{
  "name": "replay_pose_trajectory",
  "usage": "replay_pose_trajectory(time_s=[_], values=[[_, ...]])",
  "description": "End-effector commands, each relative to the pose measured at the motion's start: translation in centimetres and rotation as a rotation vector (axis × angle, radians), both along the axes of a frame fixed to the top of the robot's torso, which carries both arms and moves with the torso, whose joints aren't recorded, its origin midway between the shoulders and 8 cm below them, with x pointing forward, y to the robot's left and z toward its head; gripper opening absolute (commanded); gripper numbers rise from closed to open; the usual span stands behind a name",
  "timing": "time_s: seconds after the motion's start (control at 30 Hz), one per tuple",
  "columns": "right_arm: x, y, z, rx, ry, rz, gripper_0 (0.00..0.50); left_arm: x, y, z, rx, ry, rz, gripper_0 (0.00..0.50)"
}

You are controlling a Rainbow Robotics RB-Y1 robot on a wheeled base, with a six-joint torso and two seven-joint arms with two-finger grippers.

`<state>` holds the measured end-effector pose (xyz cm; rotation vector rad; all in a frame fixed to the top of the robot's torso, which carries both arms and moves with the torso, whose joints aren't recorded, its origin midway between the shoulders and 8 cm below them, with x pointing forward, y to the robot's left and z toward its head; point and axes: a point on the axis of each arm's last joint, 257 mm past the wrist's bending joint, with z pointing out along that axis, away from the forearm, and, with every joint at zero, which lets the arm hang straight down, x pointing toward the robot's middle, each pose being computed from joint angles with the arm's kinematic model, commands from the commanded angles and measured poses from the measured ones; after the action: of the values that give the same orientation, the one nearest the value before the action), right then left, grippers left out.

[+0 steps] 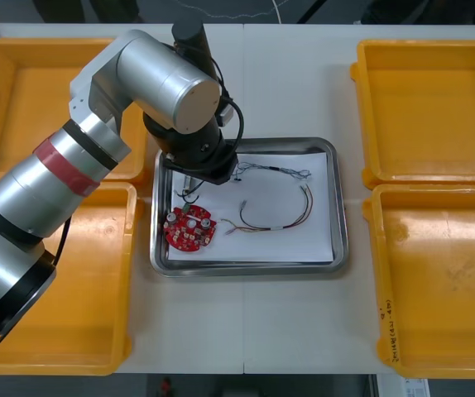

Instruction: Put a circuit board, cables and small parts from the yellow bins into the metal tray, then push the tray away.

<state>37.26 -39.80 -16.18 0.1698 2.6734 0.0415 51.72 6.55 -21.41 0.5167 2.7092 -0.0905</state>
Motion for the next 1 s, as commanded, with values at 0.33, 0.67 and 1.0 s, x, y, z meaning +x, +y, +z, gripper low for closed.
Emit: replay_pose_trajectory(time_s=[0.33, 0.67, 1.0], values=[[-0.2, -1.3, 1.2, -0.045, -0.013, 0.007, 0.5, 1.3, -2.7, -0.1, -0.039, -0.046, 0.054, 0.001], [-0.2, -1.3, 1.2, -0.043, -0.013, 0.009, 0.5, 1.2, -2.7, -0.2, -0.04, -0.042, 0.058, 0.5], [-0.2, -1.1, 1.1, -0.039, -0.009, 0.011, 0.5, 0.9, -2.4, 0.9, -0.041, -0.04, 0.068, 0.5]])
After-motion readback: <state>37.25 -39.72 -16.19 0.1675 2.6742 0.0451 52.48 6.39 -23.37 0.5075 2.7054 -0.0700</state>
